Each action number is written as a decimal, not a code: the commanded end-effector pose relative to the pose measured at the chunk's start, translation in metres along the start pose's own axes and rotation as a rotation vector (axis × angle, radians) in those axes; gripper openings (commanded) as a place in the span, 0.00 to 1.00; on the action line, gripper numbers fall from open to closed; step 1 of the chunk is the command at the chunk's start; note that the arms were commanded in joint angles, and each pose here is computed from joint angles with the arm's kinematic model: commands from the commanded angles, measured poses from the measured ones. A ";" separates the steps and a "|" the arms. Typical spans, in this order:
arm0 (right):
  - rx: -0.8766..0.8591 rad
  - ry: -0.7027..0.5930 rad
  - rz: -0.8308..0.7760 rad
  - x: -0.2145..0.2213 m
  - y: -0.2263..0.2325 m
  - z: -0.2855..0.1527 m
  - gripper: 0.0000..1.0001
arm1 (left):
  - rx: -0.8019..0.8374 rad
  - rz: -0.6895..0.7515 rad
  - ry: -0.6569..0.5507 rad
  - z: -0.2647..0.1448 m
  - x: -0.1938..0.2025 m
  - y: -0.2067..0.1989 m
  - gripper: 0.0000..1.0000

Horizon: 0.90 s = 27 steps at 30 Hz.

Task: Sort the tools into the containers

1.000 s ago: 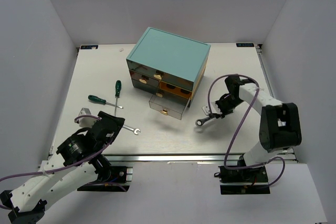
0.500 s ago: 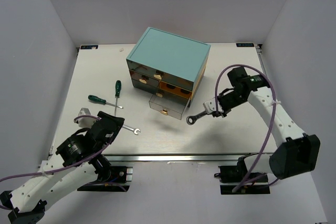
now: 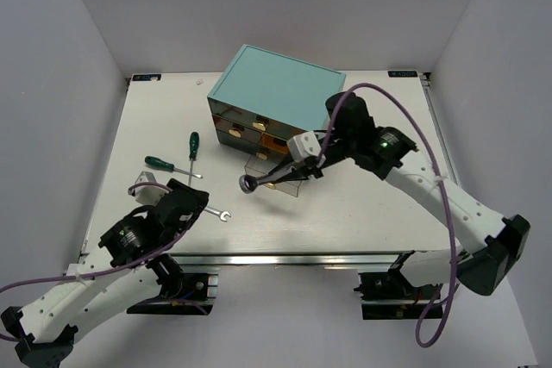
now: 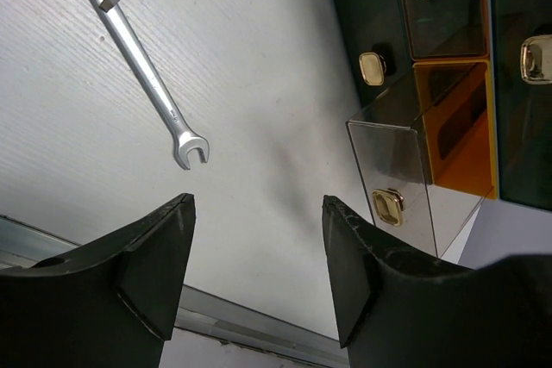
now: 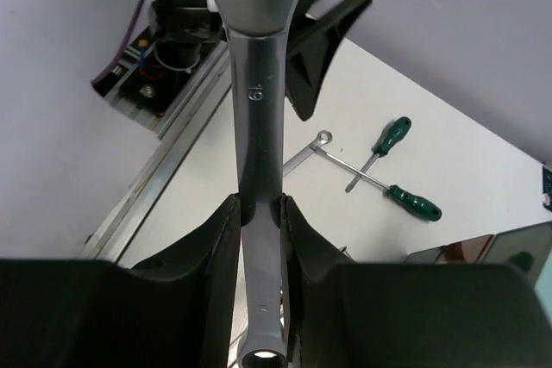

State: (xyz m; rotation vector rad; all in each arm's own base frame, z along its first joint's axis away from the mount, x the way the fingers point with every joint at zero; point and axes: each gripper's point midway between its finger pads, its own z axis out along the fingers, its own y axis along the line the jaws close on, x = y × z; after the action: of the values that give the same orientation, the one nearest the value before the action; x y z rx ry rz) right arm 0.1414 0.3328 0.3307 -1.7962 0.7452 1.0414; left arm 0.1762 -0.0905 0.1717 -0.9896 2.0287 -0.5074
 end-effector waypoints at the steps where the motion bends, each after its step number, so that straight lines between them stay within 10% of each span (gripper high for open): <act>1: 0.093 -0.093 0.014 0.001 -0.039 0.019 0.00 | 0.047 -0.029 -0.040 -0.007 -0.014 -0.014 0.70; 27: 0.045 0.404 -0.077 0.182 -0.069 -0.027 0.00 | 0.062 -0.043 -0.026 -0.005 -0.009 -0.009 0.70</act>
State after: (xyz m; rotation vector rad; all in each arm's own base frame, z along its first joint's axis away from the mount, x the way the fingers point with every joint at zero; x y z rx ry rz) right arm 0.2795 0.3257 0.1869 -1.9803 0.9971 0.6959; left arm 0.1783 -0.0917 0.1835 -0.9956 1.9790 -0.5779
